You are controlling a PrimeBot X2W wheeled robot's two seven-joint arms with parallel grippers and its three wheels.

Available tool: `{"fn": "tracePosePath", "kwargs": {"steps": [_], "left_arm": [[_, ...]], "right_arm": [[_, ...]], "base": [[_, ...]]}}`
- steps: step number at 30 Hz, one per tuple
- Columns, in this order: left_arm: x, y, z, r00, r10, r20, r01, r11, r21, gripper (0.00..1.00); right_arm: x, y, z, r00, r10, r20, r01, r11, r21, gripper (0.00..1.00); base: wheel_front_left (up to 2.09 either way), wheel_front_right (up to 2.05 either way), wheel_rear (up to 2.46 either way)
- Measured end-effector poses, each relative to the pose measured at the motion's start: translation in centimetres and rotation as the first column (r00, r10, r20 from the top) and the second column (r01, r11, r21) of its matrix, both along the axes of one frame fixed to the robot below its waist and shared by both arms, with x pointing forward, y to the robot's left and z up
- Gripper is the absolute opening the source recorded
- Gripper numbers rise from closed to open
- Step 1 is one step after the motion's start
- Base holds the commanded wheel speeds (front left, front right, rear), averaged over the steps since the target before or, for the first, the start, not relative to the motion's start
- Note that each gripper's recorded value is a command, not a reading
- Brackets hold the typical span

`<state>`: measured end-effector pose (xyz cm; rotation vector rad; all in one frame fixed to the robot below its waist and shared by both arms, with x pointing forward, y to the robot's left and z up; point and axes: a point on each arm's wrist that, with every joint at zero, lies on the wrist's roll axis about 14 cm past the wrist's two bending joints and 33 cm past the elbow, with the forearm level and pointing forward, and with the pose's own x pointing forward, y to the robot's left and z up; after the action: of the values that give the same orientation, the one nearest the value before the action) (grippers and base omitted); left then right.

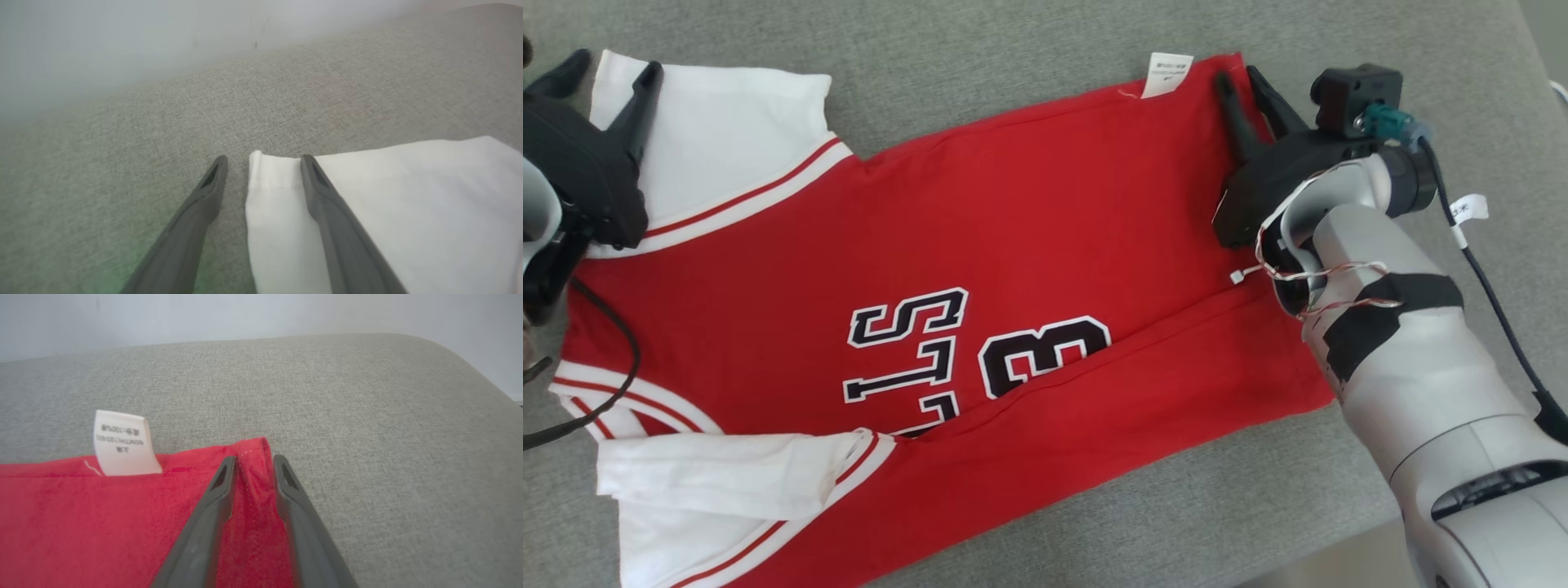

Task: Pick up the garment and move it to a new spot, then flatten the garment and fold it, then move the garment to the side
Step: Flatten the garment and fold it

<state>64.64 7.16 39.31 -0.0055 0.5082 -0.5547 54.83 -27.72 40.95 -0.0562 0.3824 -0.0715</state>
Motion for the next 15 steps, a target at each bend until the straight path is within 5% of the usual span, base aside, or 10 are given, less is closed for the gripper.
{"fn": "tracePosePath", "kwargs": {"steps": [15], "left_arm": [[-0.6,0.3,5.6,0.983,0.040,0.177,-0.016,0.991,-0.134,0.00]], "right_arm": [[1.3,0.2,3.4,0.993,0.017,0.119,-0.017,1.000,0.005,0.00]], "base": [[0.00,0.00,0.00]]}}
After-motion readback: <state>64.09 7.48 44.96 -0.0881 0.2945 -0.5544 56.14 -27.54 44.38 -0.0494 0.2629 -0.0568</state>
